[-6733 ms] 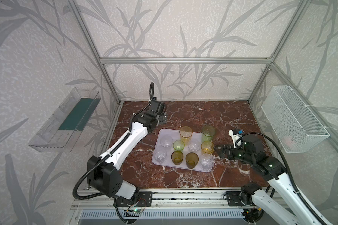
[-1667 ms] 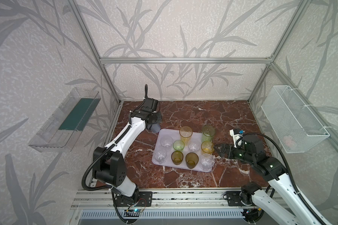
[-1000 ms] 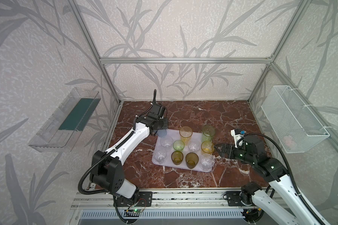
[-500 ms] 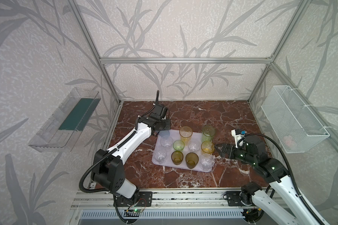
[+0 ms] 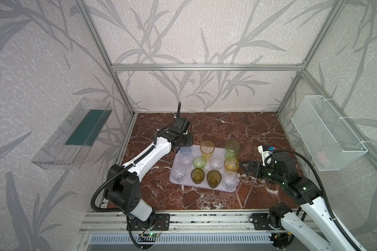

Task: Place the glasses into the tray
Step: Place the glass on the tray.

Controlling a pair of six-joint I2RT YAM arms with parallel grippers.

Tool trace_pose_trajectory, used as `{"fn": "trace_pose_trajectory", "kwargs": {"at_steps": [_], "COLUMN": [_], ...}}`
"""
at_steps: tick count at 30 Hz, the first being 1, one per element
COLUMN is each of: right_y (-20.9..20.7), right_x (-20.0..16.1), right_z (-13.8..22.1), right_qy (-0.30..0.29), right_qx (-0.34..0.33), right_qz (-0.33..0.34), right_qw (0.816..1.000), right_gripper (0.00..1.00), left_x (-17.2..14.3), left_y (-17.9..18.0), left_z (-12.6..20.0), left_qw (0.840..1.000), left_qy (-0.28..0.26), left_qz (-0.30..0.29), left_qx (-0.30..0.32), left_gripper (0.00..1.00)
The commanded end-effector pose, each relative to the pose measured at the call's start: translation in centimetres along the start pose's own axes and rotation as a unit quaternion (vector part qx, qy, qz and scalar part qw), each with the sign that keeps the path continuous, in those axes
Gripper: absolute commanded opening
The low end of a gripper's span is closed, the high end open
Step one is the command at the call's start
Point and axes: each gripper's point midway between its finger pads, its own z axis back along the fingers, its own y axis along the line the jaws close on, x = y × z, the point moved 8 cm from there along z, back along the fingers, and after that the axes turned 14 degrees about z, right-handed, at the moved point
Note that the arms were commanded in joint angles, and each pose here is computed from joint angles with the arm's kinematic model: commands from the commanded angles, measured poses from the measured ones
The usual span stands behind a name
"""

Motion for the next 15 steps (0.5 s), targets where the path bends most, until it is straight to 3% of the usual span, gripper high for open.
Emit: {"fn": "trace_pose_trajectory", "kwargs": {"at_steps": [1, 15], "right_y": [-0.2, -0.5], "right_x": [-0.1, -0.6], "right_z": [0.0, 0.2], "right_qy": [-0.002, -0.002], "right_qx": [-0.004, -0.015], "right_qz": [-0.003, -0.002], "right_qw": [1.0, 1.0], "right_gripper": [0.99, 0.99], "left_x": [-0.2, -1.1], "left_y": [-0.7, -2.3], "left_z": [-0.3, -3.4], "left_qw": [1.0, 0.999], "left_qy": [-0.001, 0.035], "left_qz": [-0.002, -0.022], "left_qx": [-0.008, -0.002], "left_gripper": [0.0, 0.0]}}
